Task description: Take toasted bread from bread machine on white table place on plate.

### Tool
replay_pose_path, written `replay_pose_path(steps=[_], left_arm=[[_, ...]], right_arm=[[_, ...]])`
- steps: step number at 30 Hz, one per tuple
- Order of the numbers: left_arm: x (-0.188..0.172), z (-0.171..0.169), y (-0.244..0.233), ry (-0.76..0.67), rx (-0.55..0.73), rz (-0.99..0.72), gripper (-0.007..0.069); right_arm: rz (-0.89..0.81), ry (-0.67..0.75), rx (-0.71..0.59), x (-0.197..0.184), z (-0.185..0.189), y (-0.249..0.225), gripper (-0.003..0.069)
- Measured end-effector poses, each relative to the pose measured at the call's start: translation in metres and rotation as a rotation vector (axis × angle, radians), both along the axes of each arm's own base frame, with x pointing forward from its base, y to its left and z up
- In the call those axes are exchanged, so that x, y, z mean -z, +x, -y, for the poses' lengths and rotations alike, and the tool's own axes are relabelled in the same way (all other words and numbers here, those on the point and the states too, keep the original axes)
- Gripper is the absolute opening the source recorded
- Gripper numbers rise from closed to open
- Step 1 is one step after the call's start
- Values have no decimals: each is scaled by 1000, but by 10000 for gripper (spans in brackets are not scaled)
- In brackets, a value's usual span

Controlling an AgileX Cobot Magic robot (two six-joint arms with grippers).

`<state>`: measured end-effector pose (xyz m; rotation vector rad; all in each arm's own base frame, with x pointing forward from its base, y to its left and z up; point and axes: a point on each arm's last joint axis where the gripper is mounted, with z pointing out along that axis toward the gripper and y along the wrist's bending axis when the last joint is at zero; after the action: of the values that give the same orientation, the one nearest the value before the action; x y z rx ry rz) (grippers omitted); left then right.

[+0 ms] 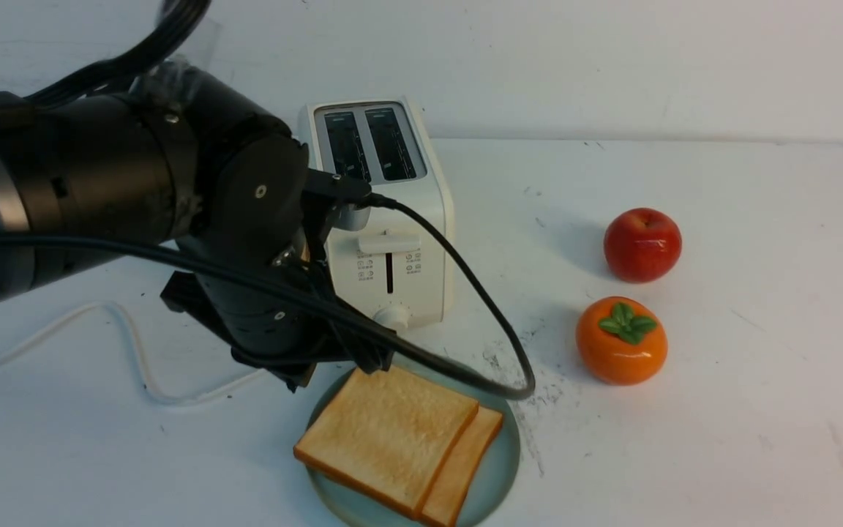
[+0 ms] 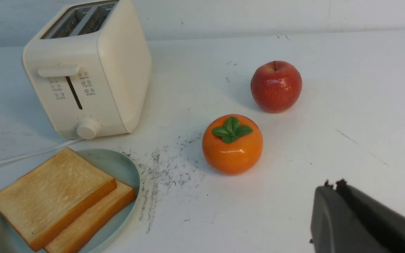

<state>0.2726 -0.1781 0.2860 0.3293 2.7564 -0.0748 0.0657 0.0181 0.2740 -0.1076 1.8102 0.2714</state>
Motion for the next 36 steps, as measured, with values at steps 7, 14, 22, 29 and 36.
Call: replay_pose_path(steps=[7, 14, 22, 29, 36], left_arm=[[0, 0, 0, 0, 0, 0, -14], [0, 0, 0, -1, 0, 0, -13], [-8, -1, -1, 19, -9, -22, -13], [-41, -6, -4, 64, 16, -24, -13], [-89, -28, -35, 22, 119, 111, -13]], right_arm=[[-2, 0, 5, 21, 1, -5, 9], [-16, -9, 114, 68, 9, -14, 11], [-60, -94, 195, 100, 16, -14, 15], [-59, -112, 197, 100, 16, -14, 23], [-58, -114, 197, 100, 16, -14, 30]])
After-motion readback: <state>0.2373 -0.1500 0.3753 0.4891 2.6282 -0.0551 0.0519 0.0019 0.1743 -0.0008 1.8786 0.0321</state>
